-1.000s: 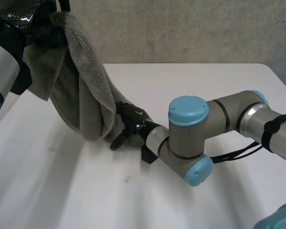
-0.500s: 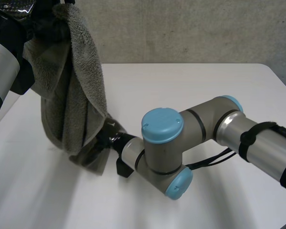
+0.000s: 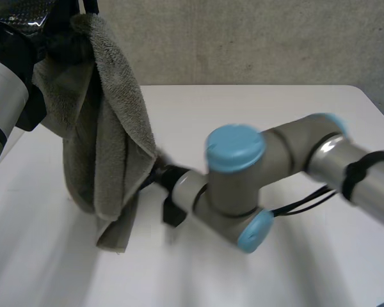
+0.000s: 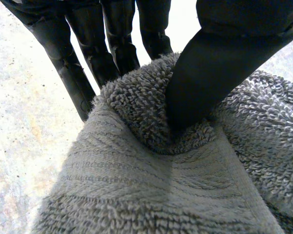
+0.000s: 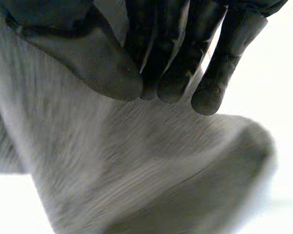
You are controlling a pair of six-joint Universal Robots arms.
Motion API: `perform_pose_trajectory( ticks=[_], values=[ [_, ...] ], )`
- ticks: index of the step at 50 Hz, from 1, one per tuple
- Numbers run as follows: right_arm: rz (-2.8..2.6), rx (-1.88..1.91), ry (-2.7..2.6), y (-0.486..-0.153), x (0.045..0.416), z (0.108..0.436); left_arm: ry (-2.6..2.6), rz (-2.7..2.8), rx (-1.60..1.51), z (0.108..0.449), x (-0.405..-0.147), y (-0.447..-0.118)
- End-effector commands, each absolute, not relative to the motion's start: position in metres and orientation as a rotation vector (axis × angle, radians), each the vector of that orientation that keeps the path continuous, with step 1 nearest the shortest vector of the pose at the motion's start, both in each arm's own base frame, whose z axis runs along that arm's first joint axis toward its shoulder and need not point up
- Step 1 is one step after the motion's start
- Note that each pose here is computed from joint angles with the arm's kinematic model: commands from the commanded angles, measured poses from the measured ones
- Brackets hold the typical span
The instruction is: Fold the towel.
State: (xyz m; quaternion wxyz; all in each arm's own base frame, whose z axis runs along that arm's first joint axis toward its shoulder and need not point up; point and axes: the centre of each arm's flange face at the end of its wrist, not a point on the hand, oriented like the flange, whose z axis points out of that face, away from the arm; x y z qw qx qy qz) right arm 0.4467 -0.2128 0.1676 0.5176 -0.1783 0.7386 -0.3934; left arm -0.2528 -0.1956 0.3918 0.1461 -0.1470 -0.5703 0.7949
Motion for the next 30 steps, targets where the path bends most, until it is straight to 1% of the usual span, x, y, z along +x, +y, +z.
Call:
perform_pose_trajectory(
  ticks=[1,5,8,10,11,13,14,16,20,22,24,28,30],
  values=[
    [-1.243,-0.469,1.864,-0.277,0.382,0.194,-1.651,2.285,-0.427,0.389,-0.251,-0.194],
    [-1.259,-0.465,1.880,-0.282,0.372,0.197,-1.650,2.288,-0.426,0.389,-0.251,-0.194],
    [-1.216,-0.470,1.917,-0.274,0.368,0.195,-1.640,2.303,-0.417,0.392,-0.250,-0.197],
    [-1.137,-0.482,1.998,-0.261,0.363,0.184,-1.635,2.320,-0.403,0.396,-0.248,-0.200],
    [-1.137,-0.482,1.998,-0.261,0.363,0.184,-1.624,2.341,-0.390,0.401,-0.246,-0.204],
    [-1.105,-0.486,2.029,-0.255,0.361,0.178,-1.579,2.382,-0.361,0.416,-0.243,-0.208],
    [-1.074,-0.496,2.060,-0.248,0.358,0.170,-1.556,2.402,-0.349,0.423,-0.242,-0.210],
    [-1.024,-0.514,2.104,-0.236,0.353,0.155,-1.538,2.413,-0.342,0.429,-0.242,-0.211],
    [-1.005,-0.500,2.113,-0.232,0.351,0.147,-1.534,2.413,-0.344,0.431,-0.243,-0.213],
    [-1.013,-0.494,2.102,-0.231,0.353,0.145,-1.548,2.406,-0.346,0.429,-0.243,-0.214],
    [-1.013,-0.487,2.050,-0.223,0.366,0.145,-1.557,2.400,-0.348,0.427,-0.243,-0.214],
    [-0.986,-0.441,2.002,-0.217,0.378,0.146,-1.575,2.382,-0.355,0.422,-0.245,-0.213],
    [-0.968,-0.395,1.950,-0.215,0.391,0.149,-1.576,2.380,-0.356,0.422,-0.245,-0.212]
  ],
)
